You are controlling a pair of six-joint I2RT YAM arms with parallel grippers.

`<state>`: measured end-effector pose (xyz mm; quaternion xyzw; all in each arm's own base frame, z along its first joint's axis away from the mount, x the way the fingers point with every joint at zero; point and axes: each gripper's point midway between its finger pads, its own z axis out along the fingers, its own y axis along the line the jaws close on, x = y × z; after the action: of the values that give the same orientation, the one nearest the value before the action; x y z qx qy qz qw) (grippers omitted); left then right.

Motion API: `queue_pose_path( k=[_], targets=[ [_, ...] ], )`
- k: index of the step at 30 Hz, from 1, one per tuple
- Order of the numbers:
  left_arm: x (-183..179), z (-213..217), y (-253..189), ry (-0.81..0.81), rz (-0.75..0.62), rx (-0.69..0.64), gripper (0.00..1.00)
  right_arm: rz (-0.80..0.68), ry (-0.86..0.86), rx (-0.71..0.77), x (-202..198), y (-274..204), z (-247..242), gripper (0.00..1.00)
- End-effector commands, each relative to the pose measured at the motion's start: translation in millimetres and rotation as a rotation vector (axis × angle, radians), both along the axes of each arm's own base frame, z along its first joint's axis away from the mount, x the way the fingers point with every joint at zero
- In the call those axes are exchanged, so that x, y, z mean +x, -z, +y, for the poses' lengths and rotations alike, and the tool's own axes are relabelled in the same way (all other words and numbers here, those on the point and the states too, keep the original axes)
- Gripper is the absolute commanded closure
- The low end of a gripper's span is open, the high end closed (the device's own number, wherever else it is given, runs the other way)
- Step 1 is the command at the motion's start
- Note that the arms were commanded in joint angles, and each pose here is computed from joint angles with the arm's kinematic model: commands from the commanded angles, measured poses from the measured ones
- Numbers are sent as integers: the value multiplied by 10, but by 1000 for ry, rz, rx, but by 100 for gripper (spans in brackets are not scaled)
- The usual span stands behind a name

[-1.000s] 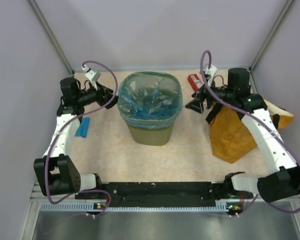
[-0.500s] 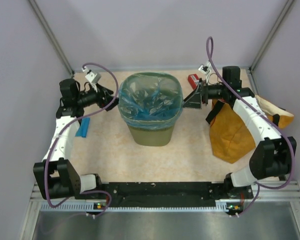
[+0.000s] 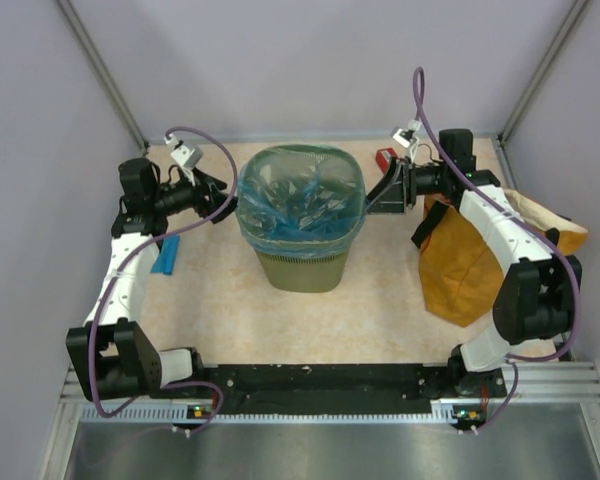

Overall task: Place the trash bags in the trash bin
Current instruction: Place the trash bag in the trash bin.

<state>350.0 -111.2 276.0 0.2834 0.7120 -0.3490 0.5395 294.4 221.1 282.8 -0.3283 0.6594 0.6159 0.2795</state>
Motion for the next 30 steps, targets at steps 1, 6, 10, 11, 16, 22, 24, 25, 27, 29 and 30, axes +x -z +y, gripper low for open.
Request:
queue_pose_path(
  k=[1, 6, 10, 11, 16, 22, 24, 25, 27, 29, 30],
  targets=[
    [-86, -47, -89, 32, -49, 4, 18, -126, -85, 84, -25, -276, -49, 40],
    [-82, -41, -89, 28, -52, 8, 18, -116, -107, 100, -14, -276, -52, 43],
    [-81, -38, -77, 26, -49, 9, 18, -147, -118, 110, -3, -290, -56, 49],
    [-81, -37, -70, 24, -47, 10, 18, -152, -120, 111, -7, -304, -51, 50],
    [-72, -36, -58, 24, -43, 8, 18, -166, -127, 117, 3, -330, -55, 61],
    [-81, -36, -73, 25, -52, 11, 19, -169, -134, 123, 23, -363, -53, 71],
    [-91, -41, -74, 29, -52, 9, 19, -175, -135, 123, 30, -371, -52, 74],
    [-93, -41, -78, 29, -54, 10, 19, -176, -137, 124, 29, -372, -47, 75],
    [-96, -39, -72, 28, -55, 13, 19, -174, -140, 125, 35, -373, -42, 81],
    [-100, -40, -74, 28, -55, 13, 19, -173, -141, 126, 44, -382, -41, 89],
    [-97, -38, -73, 27, -56, 14, 20, -181, -139, 125, 49, -393, -40, 96]
  ],
)
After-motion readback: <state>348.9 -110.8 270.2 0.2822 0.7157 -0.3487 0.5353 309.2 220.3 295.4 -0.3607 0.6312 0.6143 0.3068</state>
